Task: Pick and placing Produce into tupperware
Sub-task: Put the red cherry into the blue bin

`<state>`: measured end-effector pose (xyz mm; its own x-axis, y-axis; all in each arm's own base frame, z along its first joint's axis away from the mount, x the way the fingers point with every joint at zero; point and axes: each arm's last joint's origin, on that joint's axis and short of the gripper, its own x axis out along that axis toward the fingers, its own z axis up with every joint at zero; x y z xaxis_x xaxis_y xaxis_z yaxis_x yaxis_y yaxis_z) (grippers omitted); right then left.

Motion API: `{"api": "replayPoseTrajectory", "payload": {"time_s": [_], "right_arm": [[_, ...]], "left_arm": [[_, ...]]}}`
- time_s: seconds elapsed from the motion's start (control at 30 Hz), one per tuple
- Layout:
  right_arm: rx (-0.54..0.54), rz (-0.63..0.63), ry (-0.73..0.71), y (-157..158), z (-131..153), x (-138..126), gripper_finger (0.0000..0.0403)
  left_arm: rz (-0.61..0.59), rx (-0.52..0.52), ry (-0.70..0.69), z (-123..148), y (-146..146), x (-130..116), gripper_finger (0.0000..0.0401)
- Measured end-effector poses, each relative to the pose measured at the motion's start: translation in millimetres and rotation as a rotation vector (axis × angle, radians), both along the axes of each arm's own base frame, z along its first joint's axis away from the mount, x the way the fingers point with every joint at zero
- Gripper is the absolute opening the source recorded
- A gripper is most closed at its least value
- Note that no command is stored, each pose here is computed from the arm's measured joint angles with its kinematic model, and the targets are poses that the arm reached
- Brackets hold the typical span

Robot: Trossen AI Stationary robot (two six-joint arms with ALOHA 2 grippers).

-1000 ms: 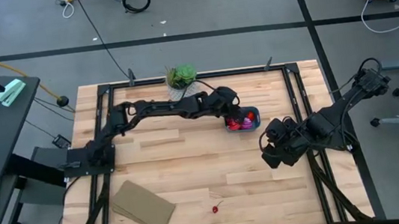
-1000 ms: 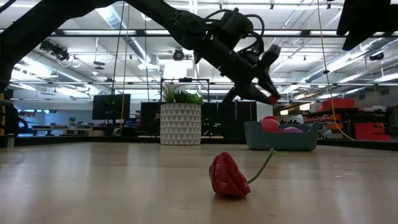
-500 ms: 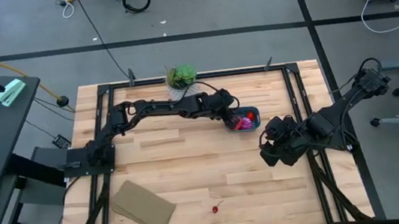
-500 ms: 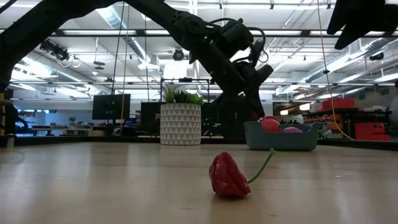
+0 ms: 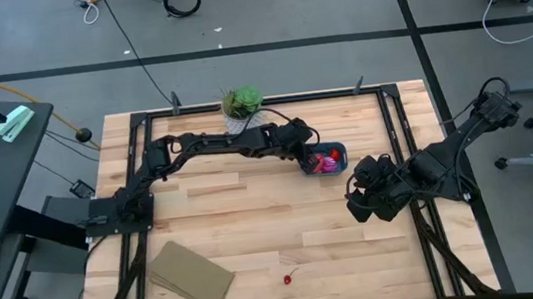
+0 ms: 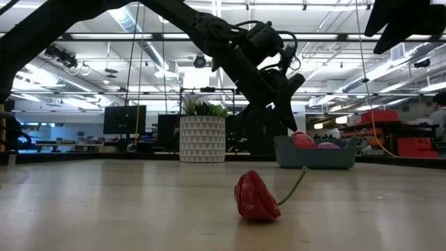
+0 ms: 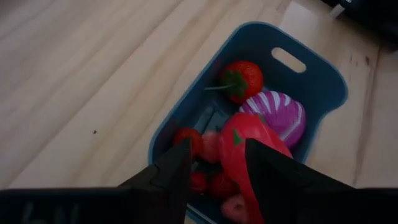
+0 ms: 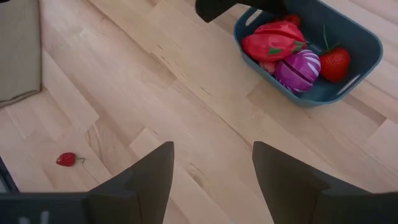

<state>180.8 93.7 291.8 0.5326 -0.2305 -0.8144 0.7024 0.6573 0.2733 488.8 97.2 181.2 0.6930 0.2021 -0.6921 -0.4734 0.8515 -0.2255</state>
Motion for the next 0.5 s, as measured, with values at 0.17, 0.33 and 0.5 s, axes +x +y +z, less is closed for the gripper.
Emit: {"api": "replayPoseTrajectory", "payload": {"time_s": [0.17, 0.33, 0.5], "right_arm": [[0.006, 0.0, -0.01, 1, 0, 1, 0.0227], [0.025, 0.105, -0.077, 8, 4, 11, 0.0227], [0.041, 0.304, -0.058, 25, -6, 30, 0.0227]], "left_arm": [[-0.021, -0.106, -0.026, 11, 0, -4, 0.0161], [-0.085, -0.244, -0.071, 40, 0, -14, 0.0153], [-0.218, -0.355, -0.157, 87, -1, -33, 0.0143]]}}
